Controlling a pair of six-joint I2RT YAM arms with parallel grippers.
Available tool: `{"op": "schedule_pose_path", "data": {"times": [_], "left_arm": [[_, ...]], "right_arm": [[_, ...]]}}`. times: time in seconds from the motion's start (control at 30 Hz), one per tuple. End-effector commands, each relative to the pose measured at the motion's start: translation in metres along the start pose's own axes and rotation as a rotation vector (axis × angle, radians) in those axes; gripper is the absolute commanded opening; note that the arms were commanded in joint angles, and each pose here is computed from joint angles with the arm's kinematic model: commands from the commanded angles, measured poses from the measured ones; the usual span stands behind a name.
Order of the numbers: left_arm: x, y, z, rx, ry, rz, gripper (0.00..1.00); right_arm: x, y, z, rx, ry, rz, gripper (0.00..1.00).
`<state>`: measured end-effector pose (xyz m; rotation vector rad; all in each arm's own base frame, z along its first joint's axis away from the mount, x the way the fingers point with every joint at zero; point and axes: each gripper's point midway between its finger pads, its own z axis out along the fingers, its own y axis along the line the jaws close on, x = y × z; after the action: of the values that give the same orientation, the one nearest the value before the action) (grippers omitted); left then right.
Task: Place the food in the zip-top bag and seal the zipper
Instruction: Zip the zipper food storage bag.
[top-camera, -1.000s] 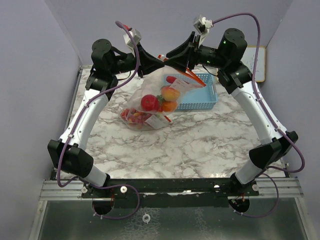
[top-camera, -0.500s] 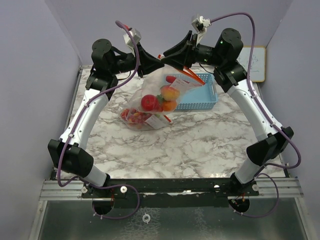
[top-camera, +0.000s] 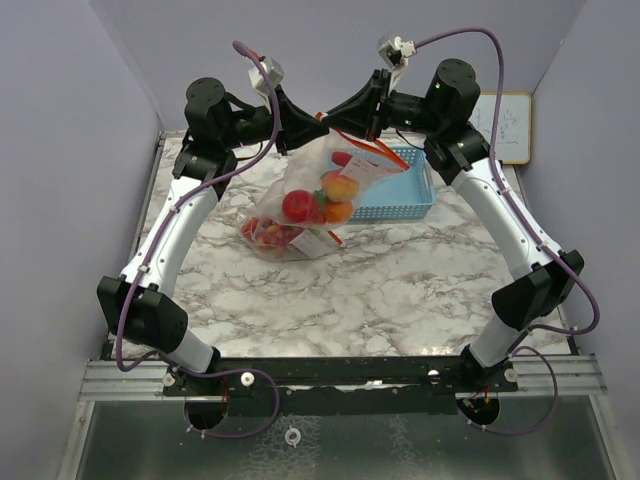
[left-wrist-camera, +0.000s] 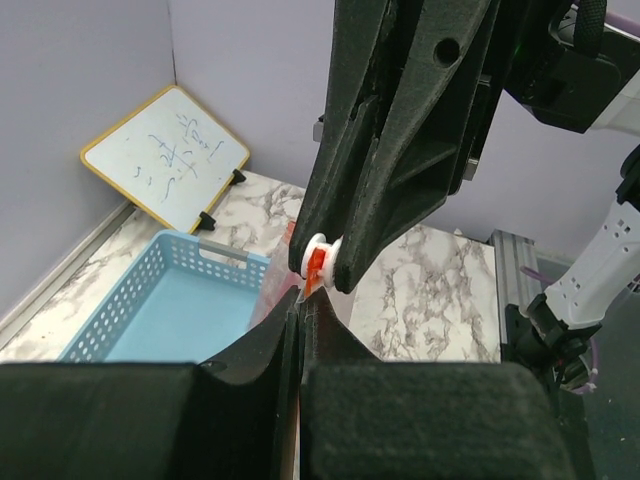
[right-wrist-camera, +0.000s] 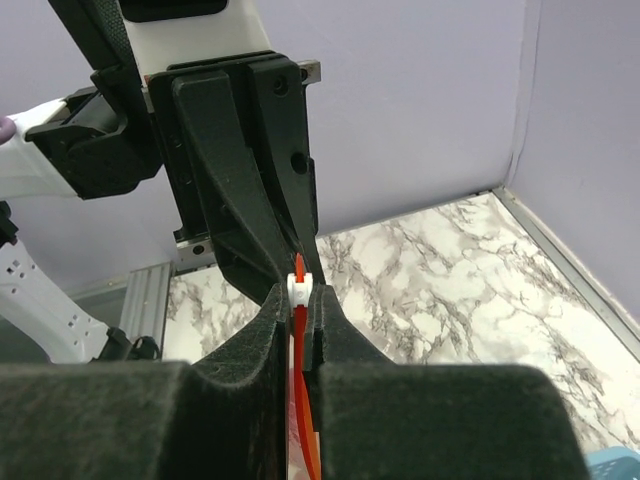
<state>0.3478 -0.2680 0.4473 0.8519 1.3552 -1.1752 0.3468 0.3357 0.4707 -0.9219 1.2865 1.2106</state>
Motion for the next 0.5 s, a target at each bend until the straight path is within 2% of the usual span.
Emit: {"op": "schedule_pose_path", "data": {"times": [0.0, 0.47], "left_arm": [[-0.023, -0.006, -0.001, 0.004, -0.032, 0.064, 0.0], [-0.048, 0.011, -0.029, -0.137, -0.036, 0.122, 0.0]], "right_arm": [[0.003, -0.003, -0.006, 0.057, 0.023, -0.034, 0.02], [0.038, -0.051, -0.065, 0.382, 0.149, -0.133, 0.02]]}}
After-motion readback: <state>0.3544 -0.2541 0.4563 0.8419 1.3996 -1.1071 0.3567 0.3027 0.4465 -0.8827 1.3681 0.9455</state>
